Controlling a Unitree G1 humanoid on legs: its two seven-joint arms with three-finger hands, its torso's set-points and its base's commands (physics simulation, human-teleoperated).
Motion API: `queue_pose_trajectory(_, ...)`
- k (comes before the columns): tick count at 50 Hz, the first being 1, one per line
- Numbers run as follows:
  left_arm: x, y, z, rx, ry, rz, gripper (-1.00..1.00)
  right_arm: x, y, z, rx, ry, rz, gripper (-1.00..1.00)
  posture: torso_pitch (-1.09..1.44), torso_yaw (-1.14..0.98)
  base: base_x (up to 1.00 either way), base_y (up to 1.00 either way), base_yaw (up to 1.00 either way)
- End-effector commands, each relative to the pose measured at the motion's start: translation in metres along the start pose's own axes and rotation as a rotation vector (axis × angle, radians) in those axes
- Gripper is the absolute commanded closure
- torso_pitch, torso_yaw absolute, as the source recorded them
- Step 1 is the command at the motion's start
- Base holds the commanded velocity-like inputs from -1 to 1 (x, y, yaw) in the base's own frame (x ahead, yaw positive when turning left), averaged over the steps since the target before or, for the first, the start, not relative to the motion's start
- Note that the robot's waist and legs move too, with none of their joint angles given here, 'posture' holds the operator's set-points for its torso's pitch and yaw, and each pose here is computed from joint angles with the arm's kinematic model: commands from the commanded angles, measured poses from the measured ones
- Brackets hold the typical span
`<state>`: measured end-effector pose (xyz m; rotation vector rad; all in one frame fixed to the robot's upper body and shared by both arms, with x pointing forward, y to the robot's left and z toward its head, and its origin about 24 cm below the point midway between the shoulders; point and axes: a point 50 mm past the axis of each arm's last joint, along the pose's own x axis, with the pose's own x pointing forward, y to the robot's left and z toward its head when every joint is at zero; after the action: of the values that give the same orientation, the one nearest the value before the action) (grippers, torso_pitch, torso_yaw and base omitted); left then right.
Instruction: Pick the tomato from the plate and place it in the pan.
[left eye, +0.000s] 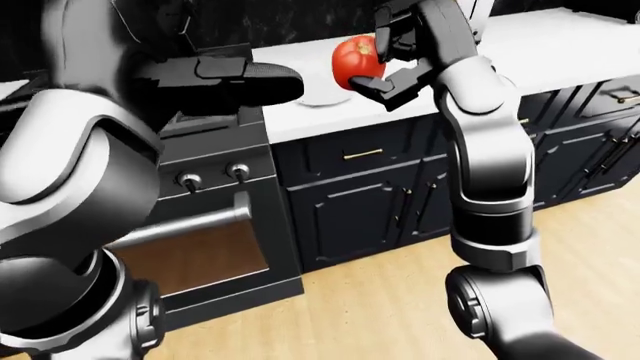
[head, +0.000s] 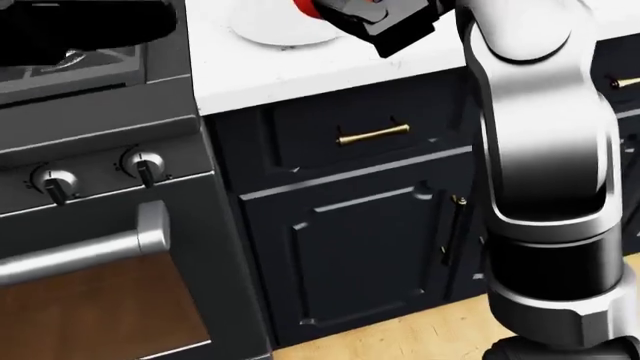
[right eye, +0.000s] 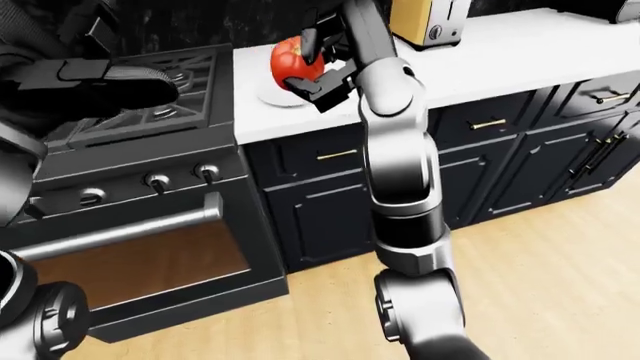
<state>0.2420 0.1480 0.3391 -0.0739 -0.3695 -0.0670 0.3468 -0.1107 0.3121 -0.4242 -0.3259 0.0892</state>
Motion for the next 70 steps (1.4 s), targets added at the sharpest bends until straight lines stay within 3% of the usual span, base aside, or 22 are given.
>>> queue_pose_trajectory(1,-0.0025,0.0022,0.0135,-0.019,-0.073,0.019,-1.00,-0.0036,-0.0062,0.0285,-0.016,-0.132,-0.031,1.00,0.00,0.00,0.00,0.20,0.00)
queue_pose_trajectory(41,-0.0026,0.0022,0.0124,-0.019,-0.074,0.017,-1.00,-0.0039,-0.0043,0.0308,-0.020,-0.138,-0.023,1.00,0.00,0.00,0.00,0.21,0.00)
queue_pose_trajectory(70,-0.0028,0.0017,0.0123,-0.018,-0.074,0.016,-1.00,-0.0039,-0.0017,0.0293,-0.011,-0.142,-0.018,1.00,0.00,0.00,0.00,0.47,0.00)
